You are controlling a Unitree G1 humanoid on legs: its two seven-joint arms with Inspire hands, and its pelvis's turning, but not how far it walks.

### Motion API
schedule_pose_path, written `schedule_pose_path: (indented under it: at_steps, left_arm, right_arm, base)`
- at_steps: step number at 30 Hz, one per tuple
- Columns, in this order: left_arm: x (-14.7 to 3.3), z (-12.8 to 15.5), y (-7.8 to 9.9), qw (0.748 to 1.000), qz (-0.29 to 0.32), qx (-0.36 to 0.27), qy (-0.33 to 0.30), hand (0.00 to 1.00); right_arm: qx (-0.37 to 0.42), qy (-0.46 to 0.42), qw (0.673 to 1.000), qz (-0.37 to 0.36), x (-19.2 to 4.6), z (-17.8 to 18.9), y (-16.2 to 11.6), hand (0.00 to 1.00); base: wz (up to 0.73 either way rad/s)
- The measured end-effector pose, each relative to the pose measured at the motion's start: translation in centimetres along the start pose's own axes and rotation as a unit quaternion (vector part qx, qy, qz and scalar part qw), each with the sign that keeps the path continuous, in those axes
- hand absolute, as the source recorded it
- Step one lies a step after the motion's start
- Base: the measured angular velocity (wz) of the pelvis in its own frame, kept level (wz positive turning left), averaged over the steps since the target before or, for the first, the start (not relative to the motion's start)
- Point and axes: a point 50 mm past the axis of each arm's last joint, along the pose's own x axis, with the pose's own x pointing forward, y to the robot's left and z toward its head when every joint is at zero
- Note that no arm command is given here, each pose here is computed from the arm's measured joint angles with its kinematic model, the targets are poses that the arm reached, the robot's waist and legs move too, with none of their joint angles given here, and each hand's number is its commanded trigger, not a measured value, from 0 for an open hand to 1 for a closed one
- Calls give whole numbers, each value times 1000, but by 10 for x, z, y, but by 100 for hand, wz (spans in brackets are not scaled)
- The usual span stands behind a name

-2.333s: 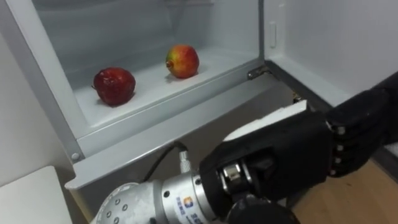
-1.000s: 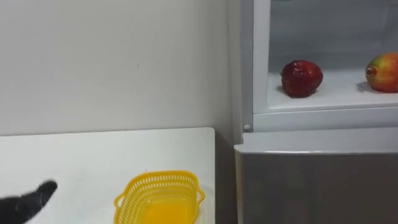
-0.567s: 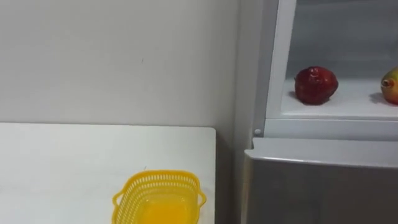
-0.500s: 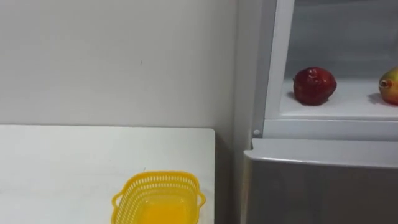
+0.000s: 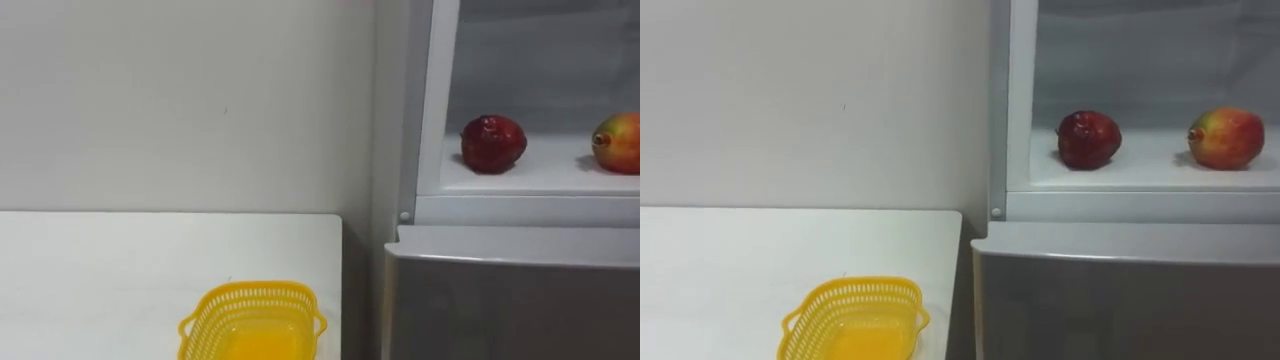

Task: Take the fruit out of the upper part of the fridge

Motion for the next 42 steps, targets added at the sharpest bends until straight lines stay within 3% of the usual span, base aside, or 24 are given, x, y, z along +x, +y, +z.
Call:
schedule_pose_path:
  at_steps: [4,11,23,27,31,36,41,42]
  left_arm:
    - [0,27,-15,992,-30,115,-46,0]
    - [-1,42,-23,967,-36,240,-77,0]
    - [-1,37,-22,955,-33,284,-76,0]
    - [-2,39,-23,955,-35,282,-89,0]
    - [-3,42,-25,954,-41,279,-105,0]
    - [-4,46,-31,952,-52,273,-128,0]
    - [-1,34,-23,954,-54,273,-115,0]
    - [-1,33,-22,953,-53,274,-114,0]
  right_arm:
    - [-12,-14,1000,-4,0,7,0,0]
    - [-5,-91,993,-70,-7,40,-7,0]
    - [101,-274,950,-111,-40,98,-12,0]
    - [114,-388,905,-134,-78,131,-23,0]
    - [125,-522,829,-157,-134,165,-32,0]
    - [142,-629,739,-194,-190,179,-42,0]
    - [154,-721,628,-248,-243,182,-48,0]
    - [152,-727,619,-257,-247,181,-49,0]
  base:
    - [-10]
    - [-27]
    - [-13]
    - [-5]
    - [-17]
    - [-7]
    - [-14]
    - [-3]
